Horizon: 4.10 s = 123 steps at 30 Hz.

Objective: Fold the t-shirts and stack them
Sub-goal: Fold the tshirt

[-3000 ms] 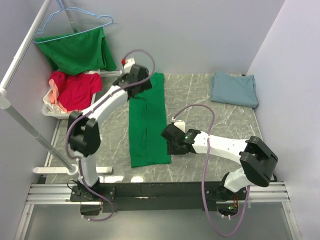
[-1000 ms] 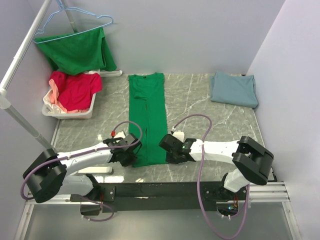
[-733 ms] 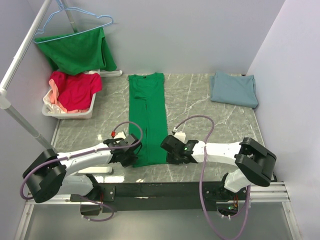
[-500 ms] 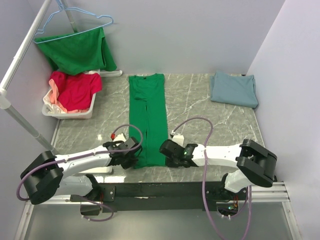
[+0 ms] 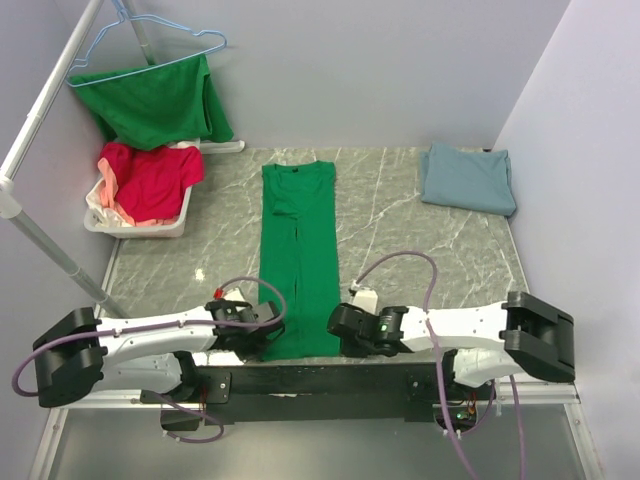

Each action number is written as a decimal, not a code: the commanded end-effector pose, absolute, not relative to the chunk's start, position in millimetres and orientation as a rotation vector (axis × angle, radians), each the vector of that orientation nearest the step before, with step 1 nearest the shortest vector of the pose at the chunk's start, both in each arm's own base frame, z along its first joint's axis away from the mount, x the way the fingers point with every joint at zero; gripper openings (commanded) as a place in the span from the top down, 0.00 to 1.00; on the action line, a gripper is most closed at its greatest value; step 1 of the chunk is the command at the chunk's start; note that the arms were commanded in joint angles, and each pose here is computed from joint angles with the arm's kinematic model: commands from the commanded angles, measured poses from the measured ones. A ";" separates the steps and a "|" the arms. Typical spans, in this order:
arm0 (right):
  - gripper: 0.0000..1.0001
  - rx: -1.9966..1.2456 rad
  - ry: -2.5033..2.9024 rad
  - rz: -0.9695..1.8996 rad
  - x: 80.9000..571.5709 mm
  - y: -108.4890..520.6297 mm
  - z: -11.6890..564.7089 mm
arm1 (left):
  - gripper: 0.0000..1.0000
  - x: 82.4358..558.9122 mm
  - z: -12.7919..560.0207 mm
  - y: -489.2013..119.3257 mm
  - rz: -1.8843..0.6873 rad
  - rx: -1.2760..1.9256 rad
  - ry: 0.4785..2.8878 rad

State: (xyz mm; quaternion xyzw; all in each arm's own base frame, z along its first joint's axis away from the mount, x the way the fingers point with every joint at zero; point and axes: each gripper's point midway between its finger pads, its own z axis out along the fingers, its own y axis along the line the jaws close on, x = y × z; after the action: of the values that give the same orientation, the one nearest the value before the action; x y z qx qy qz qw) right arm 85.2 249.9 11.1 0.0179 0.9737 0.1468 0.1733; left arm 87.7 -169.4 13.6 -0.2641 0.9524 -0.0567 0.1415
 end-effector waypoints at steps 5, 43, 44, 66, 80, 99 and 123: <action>1.00 0.087 2.815 0.206 65.9 195.0 2.2 | 0.99 60.9 14.0 -140.8 0.054 -0.802 2.741; 1.00 0.049 2.406 0.247 184.5 238.3 107.1 | 0.99 183.8 107.9 -176.8 0.085 -0.779 2.264; 1.00 0.060 2.399 0.245 190.3 236.0 108.0 | 0.99 193.6 109.5 -171.3 0.105 -0.801 2.247; 1.00 0.043 2.333 0.211 339.3 260.8 106.2 | 0.99 366.0 87.4 -166.7 0.216 -0.775 2.211; 1.00 0.099 2.356 0.232 402.8 255.3 82.1 | 0.95 423.4 72.0 -166.2 0.237 -0.784 2.218; 0.35 0.196 2.311 0.269 416.6 199.2 112.7 | 0.47 410.8 99.7 -145.6 0.207 -0.776 2.205; 0.38 0.075 2.409 0.655 303.7 225.6 76.5 | 0.51 284.4 45.7 -171.0 -0.373 -0.577 2.496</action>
State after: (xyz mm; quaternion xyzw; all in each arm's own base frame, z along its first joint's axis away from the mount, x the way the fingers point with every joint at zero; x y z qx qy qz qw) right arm 304.0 209.6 82.5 0.0344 0.9197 0.2185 0.3245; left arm 273.0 -148.5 23.4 -0.2227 0.9402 -0.0627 0.2500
